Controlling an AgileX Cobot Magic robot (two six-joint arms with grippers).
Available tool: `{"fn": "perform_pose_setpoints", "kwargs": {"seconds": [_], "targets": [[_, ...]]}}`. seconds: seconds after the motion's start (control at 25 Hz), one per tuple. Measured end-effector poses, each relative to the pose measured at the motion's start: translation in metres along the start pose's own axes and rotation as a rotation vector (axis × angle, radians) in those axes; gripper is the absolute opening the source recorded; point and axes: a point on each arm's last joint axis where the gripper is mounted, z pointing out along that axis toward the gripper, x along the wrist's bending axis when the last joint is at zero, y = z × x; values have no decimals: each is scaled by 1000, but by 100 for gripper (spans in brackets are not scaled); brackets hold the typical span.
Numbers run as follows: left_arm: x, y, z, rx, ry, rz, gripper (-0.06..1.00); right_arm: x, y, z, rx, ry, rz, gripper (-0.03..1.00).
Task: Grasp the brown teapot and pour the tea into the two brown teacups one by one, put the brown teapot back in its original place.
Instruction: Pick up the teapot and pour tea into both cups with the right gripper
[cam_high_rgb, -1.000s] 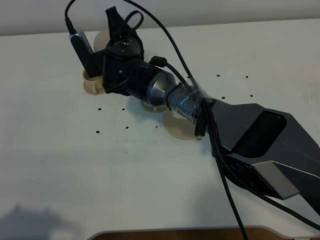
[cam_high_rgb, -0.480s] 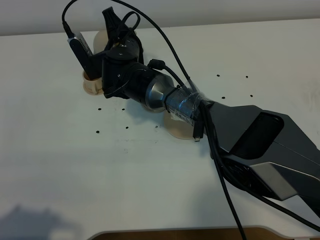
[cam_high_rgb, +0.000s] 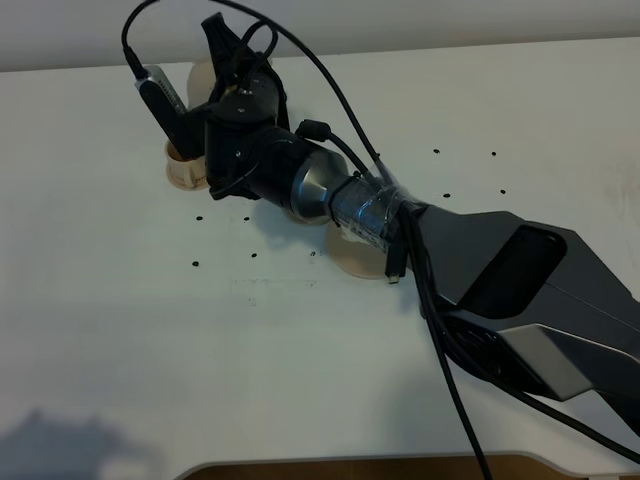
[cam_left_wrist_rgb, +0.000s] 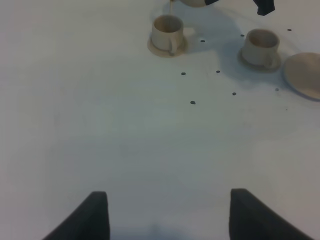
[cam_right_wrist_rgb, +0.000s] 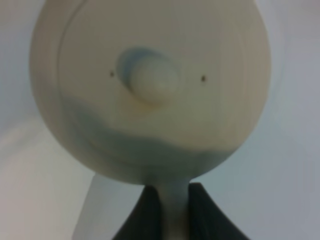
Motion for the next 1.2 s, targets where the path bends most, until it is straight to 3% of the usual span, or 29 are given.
{"fn": "perform_pose_setpoints", "kwargs": {"seconds": [1.2], "targets": [[0,0,0,0,0,1,54,-3,0,3,21,-78,-185,10]]}}
